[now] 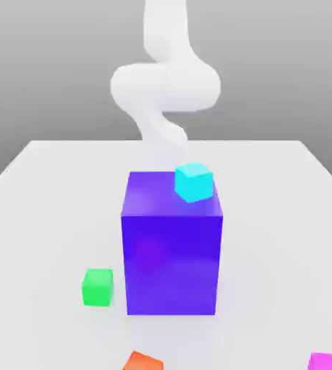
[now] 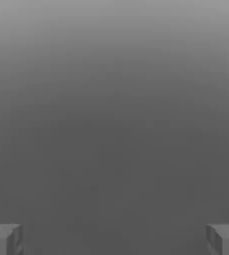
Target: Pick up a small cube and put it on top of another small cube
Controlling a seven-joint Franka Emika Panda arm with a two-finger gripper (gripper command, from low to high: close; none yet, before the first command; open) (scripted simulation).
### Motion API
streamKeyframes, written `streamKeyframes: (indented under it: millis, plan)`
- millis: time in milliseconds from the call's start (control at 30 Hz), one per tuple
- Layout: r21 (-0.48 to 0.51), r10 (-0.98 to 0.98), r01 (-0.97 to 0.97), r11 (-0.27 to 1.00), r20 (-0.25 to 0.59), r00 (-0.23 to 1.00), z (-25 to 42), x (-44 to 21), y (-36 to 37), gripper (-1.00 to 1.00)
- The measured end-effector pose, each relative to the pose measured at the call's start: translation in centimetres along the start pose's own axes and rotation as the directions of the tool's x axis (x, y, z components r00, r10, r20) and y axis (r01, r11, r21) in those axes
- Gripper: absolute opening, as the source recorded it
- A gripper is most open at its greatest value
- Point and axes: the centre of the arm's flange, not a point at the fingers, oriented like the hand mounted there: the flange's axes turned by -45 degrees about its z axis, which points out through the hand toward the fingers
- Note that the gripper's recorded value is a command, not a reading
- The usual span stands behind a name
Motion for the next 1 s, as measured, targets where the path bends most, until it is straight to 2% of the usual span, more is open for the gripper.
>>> streamKeyframes:
  millis: [100,200,300,367,467,767,1000]
  plan:
    - [0.066,-0.206,0.200,0.978,0.112,0.972,8.4,0.7,-2.7,0.00]
    - [0.095,-0.274,0.263,0.960,0.142,0.951,11.1,0.7,-3.8,0.00]
    - [0.183,-0.448,0.416,0.891,0.207,0.870,18.3,-0.4,-6.9,0.00]
    - [0.208,-0.489,0.450,0.869,0.220,0.844,20.0,-0.9,-7.8,0.00]
    - [0.300,-0.629,0.559,0.773,0.248,0.736,26.2,-3.2,-10.8,0.00]
    - [0.527,-0.883,0.712,0.465,0.221,0.414,38.8,-12.1,-18.4,0.00]
    - [0.677,-0.982,0.712,0.187,0.122,0.141,46.8,-22.0,-23.0,0.00]
